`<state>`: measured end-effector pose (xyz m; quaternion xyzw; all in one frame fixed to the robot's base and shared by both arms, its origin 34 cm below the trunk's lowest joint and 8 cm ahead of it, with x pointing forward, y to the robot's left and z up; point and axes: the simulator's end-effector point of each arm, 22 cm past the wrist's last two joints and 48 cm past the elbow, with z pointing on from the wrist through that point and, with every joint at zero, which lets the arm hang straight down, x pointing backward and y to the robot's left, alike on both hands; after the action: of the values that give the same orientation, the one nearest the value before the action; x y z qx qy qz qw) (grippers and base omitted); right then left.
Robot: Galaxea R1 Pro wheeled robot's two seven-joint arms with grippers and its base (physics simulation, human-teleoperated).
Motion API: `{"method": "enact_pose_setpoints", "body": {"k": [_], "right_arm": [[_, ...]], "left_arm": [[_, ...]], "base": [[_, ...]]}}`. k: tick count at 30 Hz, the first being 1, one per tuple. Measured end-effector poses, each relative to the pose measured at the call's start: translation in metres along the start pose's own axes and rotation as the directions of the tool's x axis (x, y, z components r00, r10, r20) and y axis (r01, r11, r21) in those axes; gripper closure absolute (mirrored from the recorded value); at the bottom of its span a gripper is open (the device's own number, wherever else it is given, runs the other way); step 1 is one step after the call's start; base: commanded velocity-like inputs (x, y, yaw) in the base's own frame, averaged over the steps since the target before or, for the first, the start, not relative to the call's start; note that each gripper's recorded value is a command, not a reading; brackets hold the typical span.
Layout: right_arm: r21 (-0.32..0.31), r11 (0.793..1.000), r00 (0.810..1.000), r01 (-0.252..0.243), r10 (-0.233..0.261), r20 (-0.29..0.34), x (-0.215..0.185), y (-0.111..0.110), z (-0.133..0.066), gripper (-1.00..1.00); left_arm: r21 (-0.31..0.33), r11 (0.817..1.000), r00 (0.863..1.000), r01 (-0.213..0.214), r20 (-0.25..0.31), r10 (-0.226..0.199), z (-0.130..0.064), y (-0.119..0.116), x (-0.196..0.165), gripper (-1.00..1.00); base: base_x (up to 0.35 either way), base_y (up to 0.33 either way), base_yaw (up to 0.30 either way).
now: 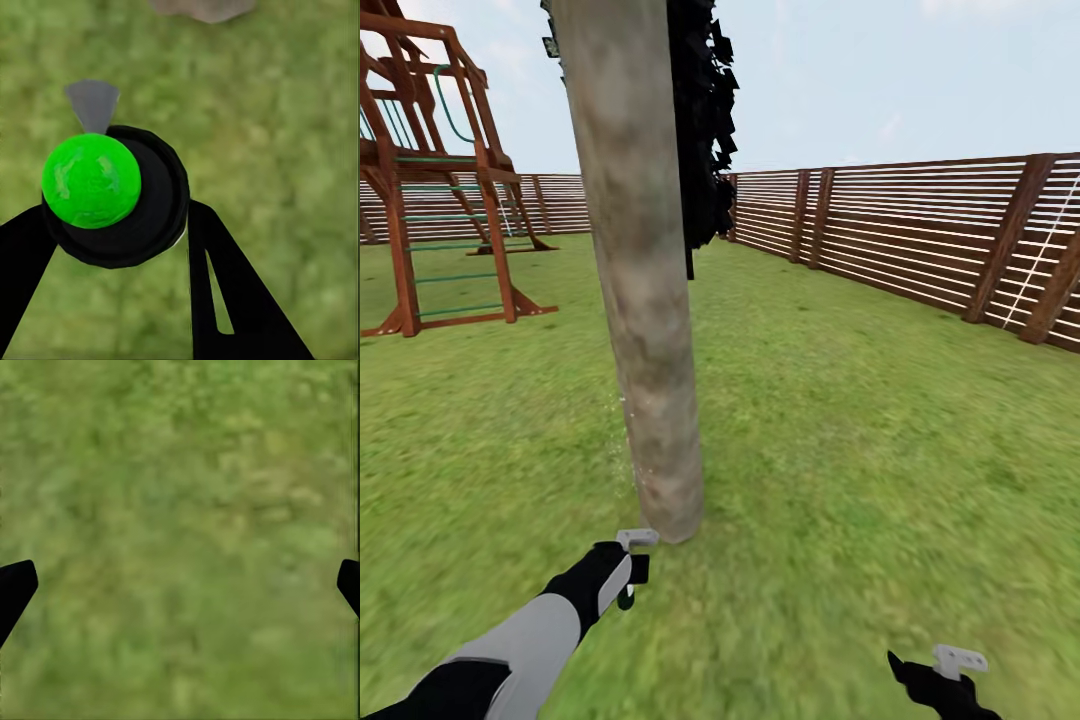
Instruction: In the garden, pick up the pesticide atomizer on the floor and spray pesticide onto both trees until each tree trunk is fully covered.
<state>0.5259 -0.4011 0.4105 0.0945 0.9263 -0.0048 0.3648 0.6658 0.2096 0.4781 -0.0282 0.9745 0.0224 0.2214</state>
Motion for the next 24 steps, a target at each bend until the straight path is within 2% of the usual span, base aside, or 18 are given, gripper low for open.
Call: {"method": "enact_pose_setpoints", "body": {"k": [3, 7, 10, 15, 18, 20, 23, 24], "right_arm": [[-0.005, 1.0, 1.0, -0.003, 0.003, -0.001, 0.002, 0.005, 0.0, -1.0], [0.028, 1.0, 1.0, 0.014, -0.014, 0.01, -0.006, -0.023, -0.003, -1.0], [0.027, 1.0, 1.0, 0.015, -0.015, 0.006, -0.004, -0.023, -0.003, -1.0], [0.024, 1.0, 1.0, 0.016, -0.017, 0.003, -0.003, -0.022, -0.003, -1.0], [0.023, 1.0, 1.0, 0.016, -0.017, 0.003, -0.003, -0.021, -0.003, -1.0], [0.023, 1.0, 1.0, 0.016, -0.016, 0.004, -0.003, -0.021, -0.003, -1.0], [0.024, 1.0, 1.0, 0.014, -0.015, 0.005, -0.004, -0.022, -0.003, -1.0], [0.024, 1.0, 1.0, 0.015, -0.015, 0.005, -0.004, -0.022, -0.003, -1.0]], "left_arm": [[0.004, 1.0, 1.0, 0.001, -0.011, -0.001, 0.001, -0.003, 0.006, 1.0], [0.015, 1.0, 1.0, -0.003, -0.008, 0.003, 0.0, -0.011, 0.005, 1.0], [0.021, 1.0, 1.0, -0.004, 0.0, 0.004, -0.002, -0.016, 0.001, 1.0], [0.051, 0.999, 1.0, -0.008, -0.02, 0.009, -0.002, -0.035, 0.014, 1.0], [0.052, 0.994, 0.995, -0.095, -0.015, 0.096, -0.003, -0.047, 0.021, 1.0], [0.059, 0.991, 0.993, -0.121, -0.012, 0.122, -0.004, -0.057, 0.023, 1.0], [0.034, 0.991, 0.991, -0.133, -0.01, 0.133, -0.003, -0.045, 0.021, 1.0], [0.003, 0.991, 0.991, -0.131, -0.009, 0.131, 0.0, -0.023, 0.016, 1.0]], "base": [[0.237, 0.0, 0.0], [0.235, -0.069, 0.0], [0.193, -0.092, 0.0], [0.02, -0.009, 0.0], [0.0, 0.0, 0.0], [0.0, 0.0, 0.0], [0.0, 0.0, 0.0], [0.0, 0.0, 0.0]]}}
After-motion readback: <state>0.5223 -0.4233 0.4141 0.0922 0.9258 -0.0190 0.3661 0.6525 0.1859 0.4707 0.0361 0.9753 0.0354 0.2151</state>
